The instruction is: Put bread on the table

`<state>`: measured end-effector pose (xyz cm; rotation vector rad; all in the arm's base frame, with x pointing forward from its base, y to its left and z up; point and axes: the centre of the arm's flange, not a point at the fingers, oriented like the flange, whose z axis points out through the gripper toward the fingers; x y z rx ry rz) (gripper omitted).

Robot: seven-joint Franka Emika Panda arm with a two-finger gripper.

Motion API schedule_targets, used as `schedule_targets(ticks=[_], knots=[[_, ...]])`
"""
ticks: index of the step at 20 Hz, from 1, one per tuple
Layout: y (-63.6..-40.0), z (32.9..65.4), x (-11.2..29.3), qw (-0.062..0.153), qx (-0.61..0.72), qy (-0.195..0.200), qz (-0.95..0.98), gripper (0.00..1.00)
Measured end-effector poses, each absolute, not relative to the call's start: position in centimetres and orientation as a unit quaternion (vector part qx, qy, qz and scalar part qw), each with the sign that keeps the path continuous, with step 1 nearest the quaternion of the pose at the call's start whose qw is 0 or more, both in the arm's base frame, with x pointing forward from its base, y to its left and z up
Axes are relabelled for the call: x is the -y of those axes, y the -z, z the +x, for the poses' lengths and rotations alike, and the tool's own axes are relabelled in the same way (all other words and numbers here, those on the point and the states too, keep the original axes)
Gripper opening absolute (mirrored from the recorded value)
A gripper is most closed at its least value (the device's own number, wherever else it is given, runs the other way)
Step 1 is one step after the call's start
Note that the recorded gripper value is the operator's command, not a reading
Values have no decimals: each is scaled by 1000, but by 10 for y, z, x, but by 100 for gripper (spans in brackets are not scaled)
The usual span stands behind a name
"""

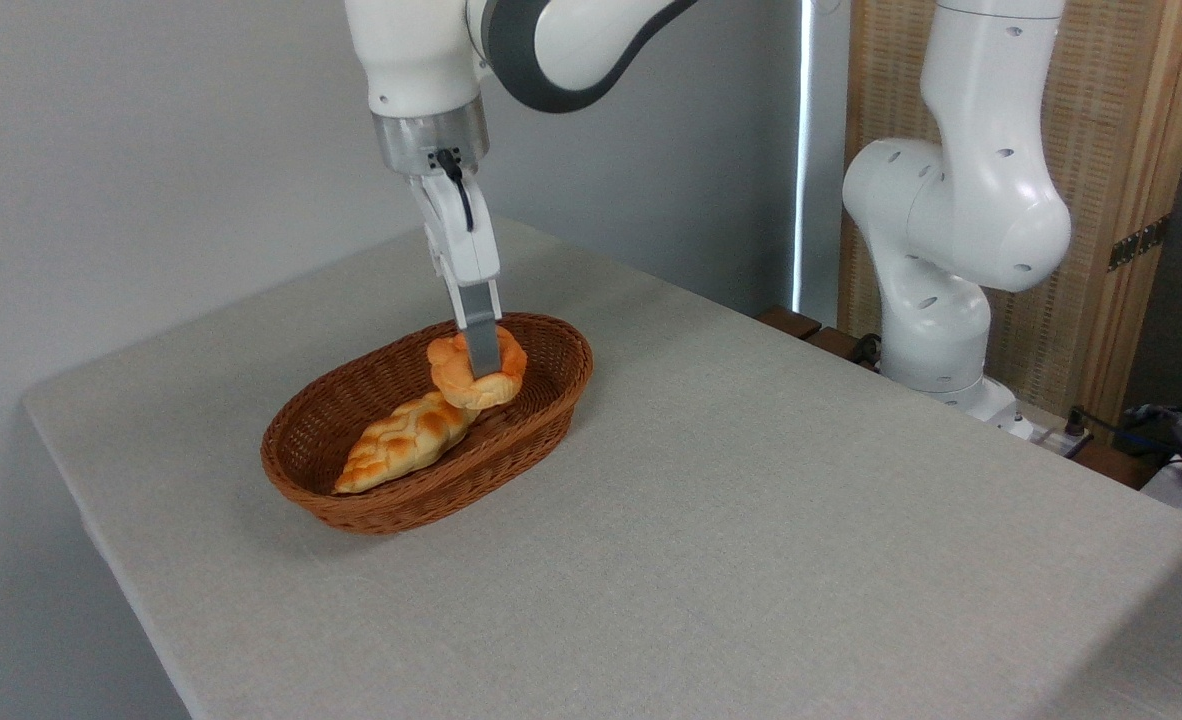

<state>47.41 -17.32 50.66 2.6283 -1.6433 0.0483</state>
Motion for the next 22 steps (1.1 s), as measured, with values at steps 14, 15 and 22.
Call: schedule_targets(ticks=[14, 15, 22], knots=[[-532, 549, 57, -31, 455, -68, 888, 45], [-521, 558, 57, -41, 457, -69, 886, 45], [-472, 592, 58, -91, 478, -67, 871, 88]])
